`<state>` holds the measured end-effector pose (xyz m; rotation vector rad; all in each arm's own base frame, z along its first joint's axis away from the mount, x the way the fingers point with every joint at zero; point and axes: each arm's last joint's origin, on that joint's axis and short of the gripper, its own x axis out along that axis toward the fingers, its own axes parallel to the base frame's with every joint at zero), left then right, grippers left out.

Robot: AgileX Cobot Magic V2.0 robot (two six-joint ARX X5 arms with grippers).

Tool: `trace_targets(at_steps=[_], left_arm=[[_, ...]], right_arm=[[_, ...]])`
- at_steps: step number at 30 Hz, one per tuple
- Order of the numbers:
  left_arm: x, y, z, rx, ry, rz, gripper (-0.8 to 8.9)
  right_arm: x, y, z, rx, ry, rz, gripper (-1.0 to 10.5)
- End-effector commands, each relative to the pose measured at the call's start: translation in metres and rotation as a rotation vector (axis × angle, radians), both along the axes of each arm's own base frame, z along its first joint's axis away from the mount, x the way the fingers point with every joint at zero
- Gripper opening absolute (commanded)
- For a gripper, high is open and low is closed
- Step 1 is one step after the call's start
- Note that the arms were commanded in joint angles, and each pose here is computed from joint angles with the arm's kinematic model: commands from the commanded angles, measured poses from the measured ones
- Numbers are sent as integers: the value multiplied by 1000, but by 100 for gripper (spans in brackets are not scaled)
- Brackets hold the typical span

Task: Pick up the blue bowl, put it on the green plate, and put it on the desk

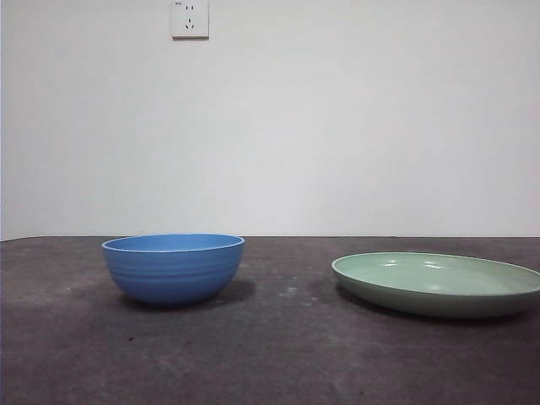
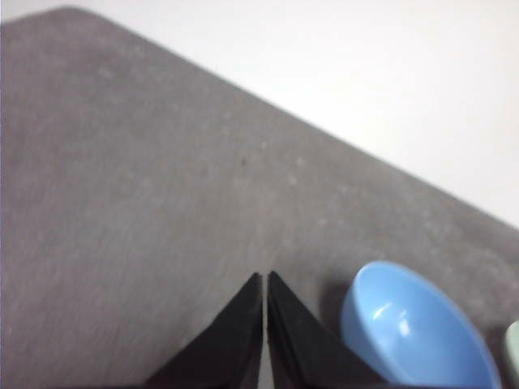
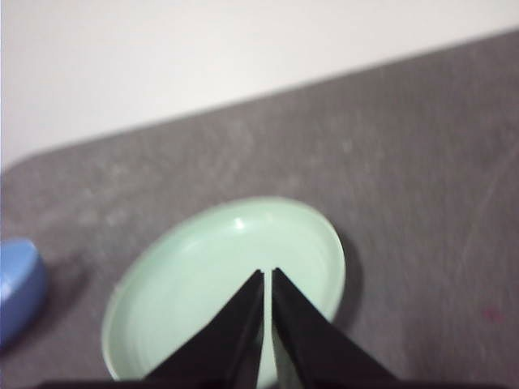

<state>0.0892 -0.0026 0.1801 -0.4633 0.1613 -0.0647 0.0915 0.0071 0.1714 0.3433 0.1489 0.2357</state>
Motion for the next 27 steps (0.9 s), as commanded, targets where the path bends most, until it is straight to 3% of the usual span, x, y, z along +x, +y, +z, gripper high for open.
trace_targets(at_steps=[1,7,14,19,27], left_arm=[[-3,0,19,-8,-30,1,10],[-4,-1,53,29,-23,-55,10],[8,-6,91,121,77,-232,10],[23,-9,114,177,166,-402,10],[45,-19,135,190,294,-631,10]], right_arm=[[-5,0,22,23,-68,-7,8],[-11,0,57,10,-91,-6,8],[-6,1,98,-94,28,31,8],[6,3,124,-167,164,156,8],[25,7,149,-215,366,353,8]])
